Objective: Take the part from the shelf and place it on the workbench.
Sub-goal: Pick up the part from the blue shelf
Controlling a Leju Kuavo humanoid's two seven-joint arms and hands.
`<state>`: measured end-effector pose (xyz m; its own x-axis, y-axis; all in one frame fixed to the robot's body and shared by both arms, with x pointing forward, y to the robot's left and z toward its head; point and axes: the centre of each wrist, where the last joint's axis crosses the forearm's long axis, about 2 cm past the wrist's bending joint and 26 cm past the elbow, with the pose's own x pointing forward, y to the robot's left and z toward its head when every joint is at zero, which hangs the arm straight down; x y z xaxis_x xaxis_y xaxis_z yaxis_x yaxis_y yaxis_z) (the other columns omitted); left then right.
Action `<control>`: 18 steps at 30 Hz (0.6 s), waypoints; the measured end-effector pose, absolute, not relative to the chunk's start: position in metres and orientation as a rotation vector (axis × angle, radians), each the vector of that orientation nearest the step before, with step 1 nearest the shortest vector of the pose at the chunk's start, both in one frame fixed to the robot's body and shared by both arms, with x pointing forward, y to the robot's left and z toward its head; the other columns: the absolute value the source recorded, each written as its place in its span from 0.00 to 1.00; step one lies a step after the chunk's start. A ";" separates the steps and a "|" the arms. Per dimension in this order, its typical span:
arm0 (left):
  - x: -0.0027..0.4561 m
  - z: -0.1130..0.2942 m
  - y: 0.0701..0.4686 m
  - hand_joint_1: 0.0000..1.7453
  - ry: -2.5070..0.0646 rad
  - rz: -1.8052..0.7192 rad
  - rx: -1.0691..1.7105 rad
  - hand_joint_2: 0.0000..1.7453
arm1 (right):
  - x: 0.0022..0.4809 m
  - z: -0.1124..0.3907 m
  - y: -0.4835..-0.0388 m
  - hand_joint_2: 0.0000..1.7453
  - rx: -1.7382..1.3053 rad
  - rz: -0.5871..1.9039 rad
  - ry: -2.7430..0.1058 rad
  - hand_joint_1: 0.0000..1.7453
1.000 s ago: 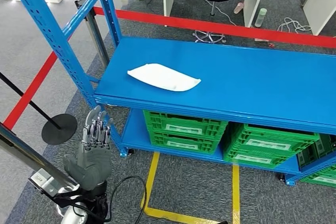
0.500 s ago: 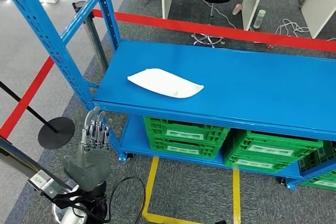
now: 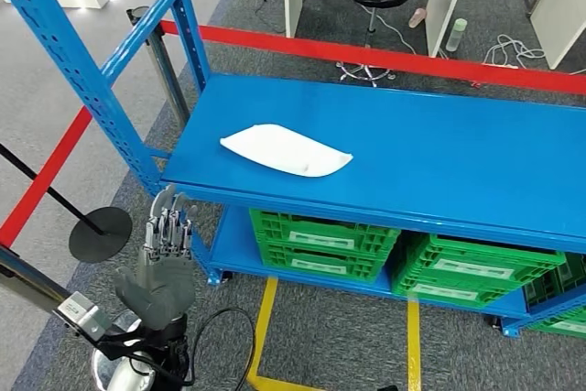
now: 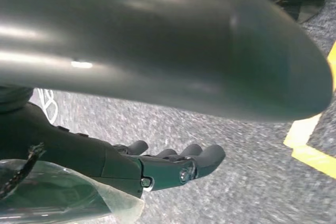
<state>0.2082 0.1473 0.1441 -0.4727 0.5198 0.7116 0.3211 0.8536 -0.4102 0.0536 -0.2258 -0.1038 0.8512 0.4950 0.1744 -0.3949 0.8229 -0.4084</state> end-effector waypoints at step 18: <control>0.208 0.143 0.148 0.00 -2.095 0.284 -0.595 0.00 | 0.055 -0.104 -0.226 0.00 -0.366 0.469 -0.306 0.00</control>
